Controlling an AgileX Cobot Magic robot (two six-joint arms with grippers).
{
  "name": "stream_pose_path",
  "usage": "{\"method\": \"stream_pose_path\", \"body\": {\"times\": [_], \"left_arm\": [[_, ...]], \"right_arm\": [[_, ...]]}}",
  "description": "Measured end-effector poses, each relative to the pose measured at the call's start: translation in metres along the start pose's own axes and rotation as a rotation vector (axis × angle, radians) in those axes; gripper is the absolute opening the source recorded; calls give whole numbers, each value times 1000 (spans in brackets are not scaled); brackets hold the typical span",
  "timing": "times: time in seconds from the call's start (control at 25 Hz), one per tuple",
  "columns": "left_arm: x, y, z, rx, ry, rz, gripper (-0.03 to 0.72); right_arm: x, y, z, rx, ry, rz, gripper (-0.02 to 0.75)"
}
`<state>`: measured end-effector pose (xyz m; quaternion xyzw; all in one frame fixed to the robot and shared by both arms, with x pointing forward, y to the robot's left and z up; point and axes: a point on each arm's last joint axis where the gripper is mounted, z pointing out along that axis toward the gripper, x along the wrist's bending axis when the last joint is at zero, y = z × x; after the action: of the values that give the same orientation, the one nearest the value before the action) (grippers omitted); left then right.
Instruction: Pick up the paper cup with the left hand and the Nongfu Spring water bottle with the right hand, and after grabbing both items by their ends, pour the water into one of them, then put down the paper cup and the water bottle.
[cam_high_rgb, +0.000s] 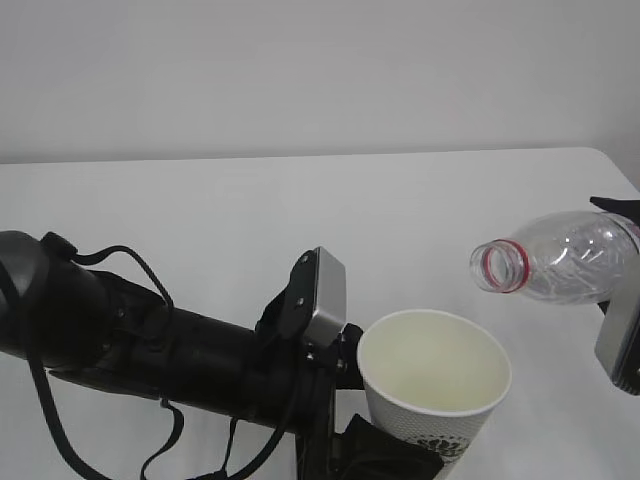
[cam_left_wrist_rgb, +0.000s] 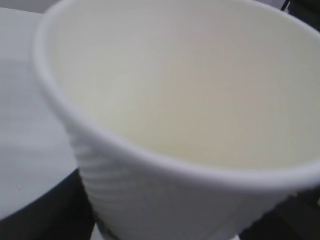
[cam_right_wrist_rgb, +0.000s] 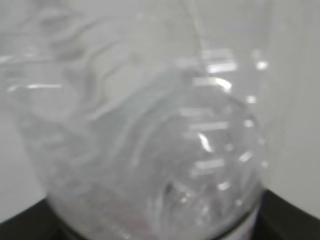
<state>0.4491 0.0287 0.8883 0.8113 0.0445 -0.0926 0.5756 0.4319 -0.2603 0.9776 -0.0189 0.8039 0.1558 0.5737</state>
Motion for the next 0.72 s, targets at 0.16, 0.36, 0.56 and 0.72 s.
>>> {"method": "stream_pose_path", "body": {"times": [0.16,0.36,0.56,0.72], "left_arm": [[0,0,0,-2,-1,0,545],[0,0,0,-2,-2,0,545],[0,0,0,-2,-2,0,545],[0,0,0,-2,-2,0,545]], "right_arm": [[0,0,0,-2,-4,-22,482],[-1,0,0,-3,-6,-39,482],[-2,1,0,-11,-24,-39,482],[-3,2,0,-17,-37,-41,482]]}}
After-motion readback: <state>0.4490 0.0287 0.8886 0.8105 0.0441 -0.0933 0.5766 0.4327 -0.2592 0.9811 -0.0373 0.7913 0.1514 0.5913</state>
